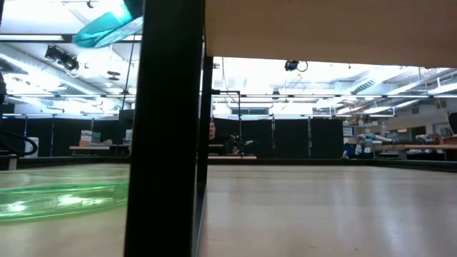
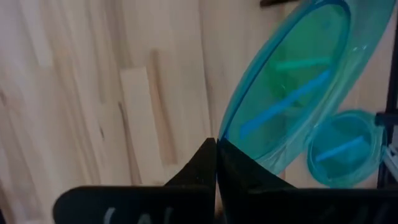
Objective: Place and stack plates onto a shelf
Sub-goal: Stack the top blue plate on the orange plates on the shelf
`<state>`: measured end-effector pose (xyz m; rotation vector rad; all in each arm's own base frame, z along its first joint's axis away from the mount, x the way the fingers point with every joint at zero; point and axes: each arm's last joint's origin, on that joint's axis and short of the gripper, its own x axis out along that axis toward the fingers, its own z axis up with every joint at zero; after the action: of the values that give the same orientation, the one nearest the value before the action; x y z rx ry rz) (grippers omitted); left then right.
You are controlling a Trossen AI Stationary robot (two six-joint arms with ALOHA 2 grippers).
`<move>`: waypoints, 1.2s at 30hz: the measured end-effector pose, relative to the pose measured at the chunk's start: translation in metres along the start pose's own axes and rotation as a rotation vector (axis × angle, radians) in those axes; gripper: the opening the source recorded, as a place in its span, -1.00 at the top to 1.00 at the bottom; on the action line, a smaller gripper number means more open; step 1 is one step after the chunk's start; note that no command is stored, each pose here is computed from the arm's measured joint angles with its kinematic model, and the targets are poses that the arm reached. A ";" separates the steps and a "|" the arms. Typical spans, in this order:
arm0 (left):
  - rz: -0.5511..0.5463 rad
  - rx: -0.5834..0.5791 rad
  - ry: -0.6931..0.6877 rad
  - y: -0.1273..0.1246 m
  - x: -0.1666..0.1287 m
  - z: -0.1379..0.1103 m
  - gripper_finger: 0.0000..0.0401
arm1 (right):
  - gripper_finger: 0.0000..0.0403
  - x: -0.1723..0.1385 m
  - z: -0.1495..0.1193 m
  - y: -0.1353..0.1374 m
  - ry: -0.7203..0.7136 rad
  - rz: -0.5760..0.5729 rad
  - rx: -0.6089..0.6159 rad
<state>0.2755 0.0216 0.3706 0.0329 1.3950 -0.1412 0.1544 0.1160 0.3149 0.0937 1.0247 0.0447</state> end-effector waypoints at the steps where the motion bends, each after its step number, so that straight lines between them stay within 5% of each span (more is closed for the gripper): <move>1: 0.004 0.002 -0.022 0.000 -0.005 0.001 0.96 | 0.31 0.000 0.000 0.000 0.000 0.000 0.000; 9: -0.012 -0.038 -0.165 -0.004 -0.035 0.005 0.96 | 0.31 0.000 0.000 0.000 0.000 0.000 0.000; 25: -0.263 -0.551 -0.406 -0.016 -0.046 0.033 0.96 | 0.31 0.000 0.000 0.000 0.000 0.000 0.000; 36: -0.387 -0.611 -0.405 -0.061 -0.017 0.074 0.96 | 0.31 0.000 0.000 0.000 -0.006 0.004 0.002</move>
<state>0.3382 -0.0452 0.4042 -0.7378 0.9790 -0.0332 0.1547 0.1163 0.3152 0.0970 1.0190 0.0468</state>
